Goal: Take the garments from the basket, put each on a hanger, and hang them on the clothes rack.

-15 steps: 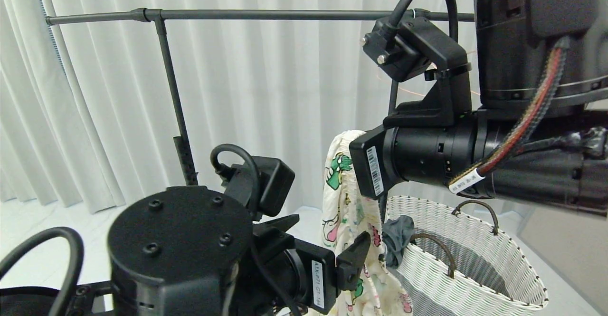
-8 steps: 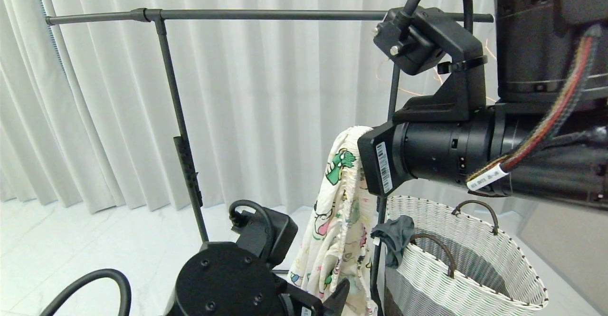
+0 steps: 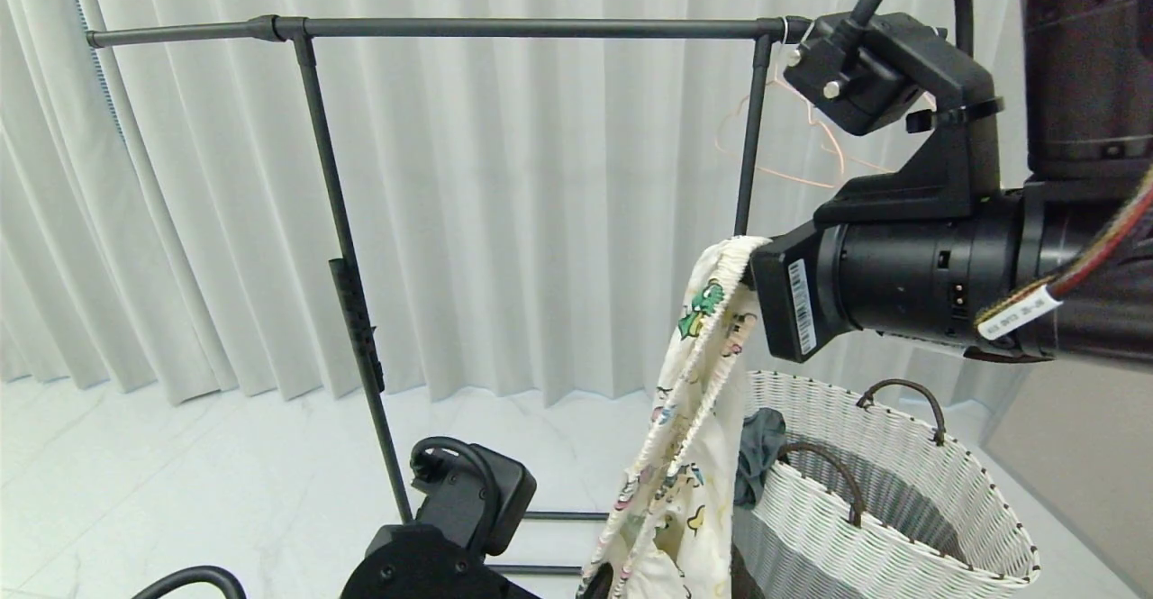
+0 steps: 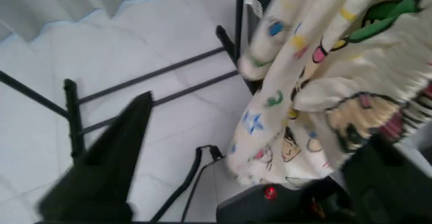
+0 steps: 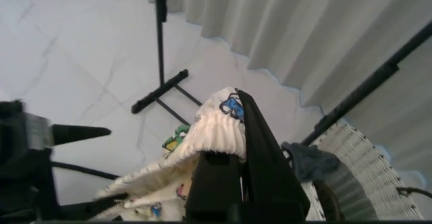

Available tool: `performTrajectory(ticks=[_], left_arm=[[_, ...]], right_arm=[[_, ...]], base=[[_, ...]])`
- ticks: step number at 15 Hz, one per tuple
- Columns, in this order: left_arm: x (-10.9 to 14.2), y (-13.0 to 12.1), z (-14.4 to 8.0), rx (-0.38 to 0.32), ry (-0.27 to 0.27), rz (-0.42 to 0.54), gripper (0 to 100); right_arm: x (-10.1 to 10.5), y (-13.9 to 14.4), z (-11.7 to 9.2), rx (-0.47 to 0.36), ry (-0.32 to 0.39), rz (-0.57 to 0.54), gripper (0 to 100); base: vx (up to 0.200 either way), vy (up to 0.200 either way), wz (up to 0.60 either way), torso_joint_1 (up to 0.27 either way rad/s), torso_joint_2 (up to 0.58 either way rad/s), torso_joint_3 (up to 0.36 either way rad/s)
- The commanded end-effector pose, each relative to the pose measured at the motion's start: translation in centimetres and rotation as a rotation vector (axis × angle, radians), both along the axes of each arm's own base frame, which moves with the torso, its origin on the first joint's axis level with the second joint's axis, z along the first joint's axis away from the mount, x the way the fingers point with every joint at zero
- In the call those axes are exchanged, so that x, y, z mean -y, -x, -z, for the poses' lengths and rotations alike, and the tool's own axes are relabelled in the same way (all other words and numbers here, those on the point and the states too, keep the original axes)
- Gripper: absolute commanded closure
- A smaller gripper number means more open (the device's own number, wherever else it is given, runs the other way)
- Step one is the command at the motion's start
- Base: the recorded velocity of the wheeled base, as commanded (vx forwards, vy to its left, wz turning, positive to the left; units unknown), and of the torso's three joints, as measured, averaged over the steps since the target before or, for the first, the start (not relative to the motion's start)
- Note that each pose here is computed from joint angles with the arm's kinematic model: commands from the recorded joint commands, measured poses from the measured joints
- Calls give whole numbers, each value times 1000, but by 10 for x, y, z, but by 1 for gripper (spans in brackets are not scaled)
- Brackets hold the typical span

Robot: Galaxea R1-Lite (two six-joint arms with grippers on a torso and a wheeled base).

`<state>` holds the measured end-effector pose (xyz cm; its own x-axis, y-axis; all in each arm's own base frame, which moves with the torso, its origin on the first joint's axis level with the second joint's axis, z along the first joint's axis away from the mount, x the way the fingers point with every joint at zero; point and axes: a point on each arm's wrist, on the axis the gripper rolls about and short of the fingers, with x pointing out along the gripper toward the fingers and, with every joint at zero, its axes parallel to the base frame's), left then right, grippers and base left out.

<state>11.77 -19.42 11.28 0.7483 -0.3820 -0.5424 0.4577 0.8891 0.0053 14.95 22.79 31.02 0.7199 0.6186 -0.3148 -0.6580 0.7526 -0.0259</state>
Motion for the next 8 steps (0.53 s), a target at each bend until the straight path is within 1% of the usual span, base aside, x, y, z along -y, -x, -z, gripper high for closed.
performTrajectory(ticks=[1, 2, 3, 4, 5, 6, 7, 8], left_arm=[[2, 7, 0, 28, -16, -7, 100], [2, 10, -2, 67, -30, -37, 100], [0, 14, -10, 97, -12, -39, 100], [-3, 16, -22, 129, 10, -21, 100], [-7, 16, -38, 161, 52, -15, 100], [-11, 12, -54, 181, 64, -32, 100], [-16, 8, -75, 181, 74, -47, 100], [-21, 5, -102, 169, 92, -42, 100]], right_arm=[[19, 1, -1, -3, 3, 37, 100], [30, 1, 2, -15, 23, 63, 100], [43, 2, 5, -26, 37, 91, 100], [55, 4, 9, -38, 53, 116, 100], [68, 9, 13, -50, 68, 134, 100], [80, 17, 16, -61, 83, 138, 100], [89, 26, 18, -72, 95, 138, 100], [99, 34, 19, -80, 106, 131, 100]], base=[[0, 0, 0, 0, 0, 0], [0, 0, 0, 0, 0, 0], [0, 0, 0, 0, 0, 0], [0, 0, 0, 0, 0, 0], [0, 0, 0, 0, 0, 0], [0, 0, 0, 0, 0, 0], [0, 0, 0, 0, 0, 0], [0, 0, 0, 0, 0, 0]])
